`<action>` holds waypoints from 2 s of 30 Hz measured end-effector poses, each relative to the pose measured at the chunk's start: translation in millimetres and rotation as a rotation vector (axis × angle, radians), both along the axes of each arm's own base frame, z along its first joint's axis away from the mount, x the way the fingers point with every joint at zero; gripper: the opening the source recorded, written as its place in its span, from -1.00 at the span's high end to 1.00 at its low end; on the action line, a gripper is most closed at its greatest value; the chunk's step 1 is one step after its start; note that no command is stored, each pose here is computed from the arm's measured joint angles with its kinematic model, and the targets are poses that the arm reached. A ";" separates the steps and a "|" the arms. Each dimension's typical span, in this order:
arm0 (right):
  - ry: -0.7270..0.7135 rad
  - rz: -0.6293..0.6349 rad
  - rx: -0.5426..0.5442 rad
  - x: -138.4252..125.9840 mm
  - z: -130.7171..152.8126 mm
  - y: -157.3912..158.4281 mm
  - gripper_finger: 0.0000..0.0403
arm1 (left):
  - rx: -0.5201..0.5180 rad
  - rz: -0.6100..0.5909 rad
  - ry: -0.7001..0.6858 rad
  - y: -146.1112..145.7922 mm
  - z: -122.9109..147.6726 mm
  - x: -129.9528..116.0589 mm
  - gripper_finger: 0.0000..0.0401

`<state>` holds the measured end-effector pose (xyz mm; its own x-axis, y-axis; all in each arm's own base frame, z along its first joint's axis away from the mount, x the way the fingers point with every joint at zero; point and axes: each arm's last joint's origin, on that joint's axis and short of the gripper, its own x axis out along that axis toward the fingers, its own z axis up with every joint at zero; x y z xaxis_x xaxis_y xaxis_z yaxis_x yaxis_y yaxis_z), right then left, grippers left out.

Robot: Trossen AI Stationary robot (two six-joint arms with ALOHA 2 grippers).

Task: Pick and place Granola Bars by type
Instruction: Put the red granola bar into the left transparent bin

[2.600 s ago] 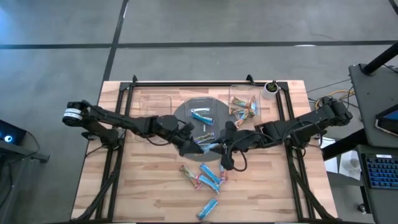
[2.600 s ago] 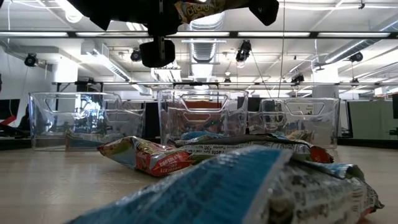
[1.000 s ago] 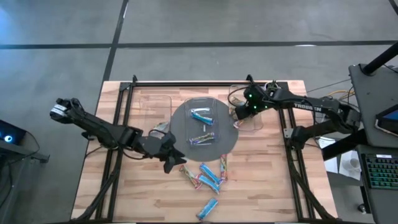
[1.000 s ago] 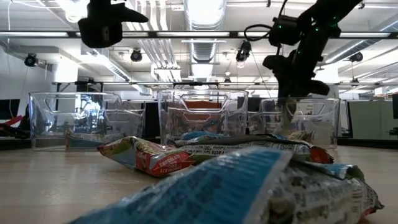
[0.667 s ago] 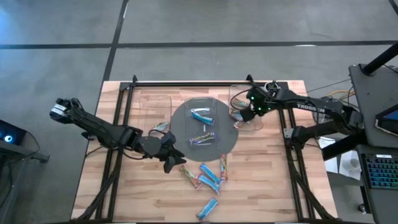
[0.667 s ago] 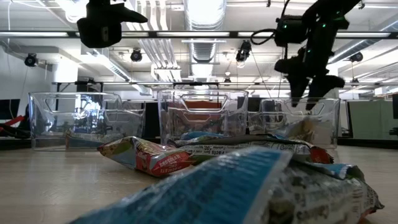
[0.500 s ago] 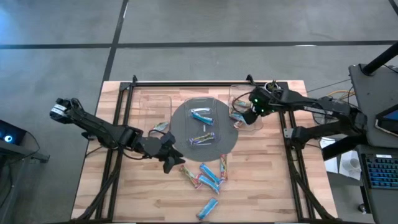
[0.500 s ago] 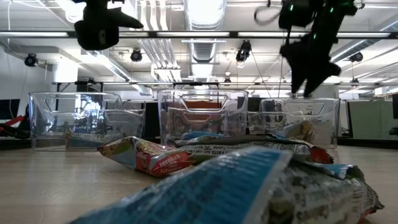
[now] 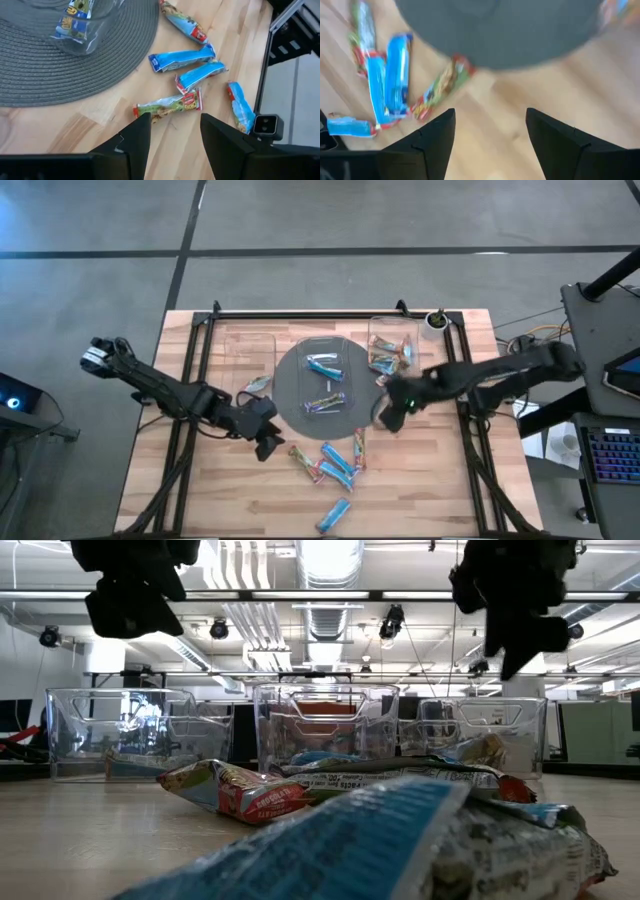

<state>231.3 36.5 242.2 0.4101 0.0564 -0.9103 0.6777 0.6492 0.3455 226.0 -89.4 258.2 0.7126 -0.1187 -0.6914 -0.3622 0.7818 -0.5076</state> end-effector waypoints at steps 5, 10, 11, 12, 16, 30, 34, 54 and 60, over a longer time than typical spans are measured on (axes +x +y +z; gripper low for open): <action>0.092 -0.073 0.130 21.9 -30.3 28.9 -0.15 | 0.011 -0.021 0.024 -3.7 -1.8 -3.5 0.22; 0.063 -0.171 0.180 44.0 -53.8 47.8 -0.14 | 0.031 -0.062 0.040 -9.6 -3.2 -7.5 0.22; 0.049 -0.202 0.182 48.7 -58.4 48.6 -0.14 | 0.037 -0.070 0.038 -11.0 -3.2 -8.2 0.22; 0.039 -0.229 0.186 52.5 -62.2 49.1 -0.14 | 0.042 -0.075 0.036 -12.4 -3.1 -8.8 0.22; 0.015 -0.292 0.198 66.4 -75.5 50.9 -0.18 | 0.052 -0.093 0.038 -16.3 -3.5 -11.1 0.22; 0.068 -0.371 0.153 78.4 -88.4 47.9 -0.31 | 0.134 -0.039 0.011 -31.9 -2.1 -27.5 0.23; 0.095 -0.378 0.135 75.8 -90.7 44.5 -0.30 | 0.153 0.007 -0.010 -34.6 -1.5 -30.7 0.23; 0.207 -0.323 0.110 86.2 -103.2 47.4 -0.15 | 0.243 0.145 -0.117 -37.3 2.5 -33.5 0.23; 0.277 -0.265 0.084 82.1 -101.4 42.4 0.08 | 0.247 0.144 -0.114 -37.1 2.2 -33.8 0.23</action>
<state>313.4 78.9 140.8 0.1603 0.0607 -0.9852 0.8930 0.4164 0.1710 192.2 -126.5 260.4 0.7844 0.1507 -0.6017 -0.4299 0.8313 -0.3522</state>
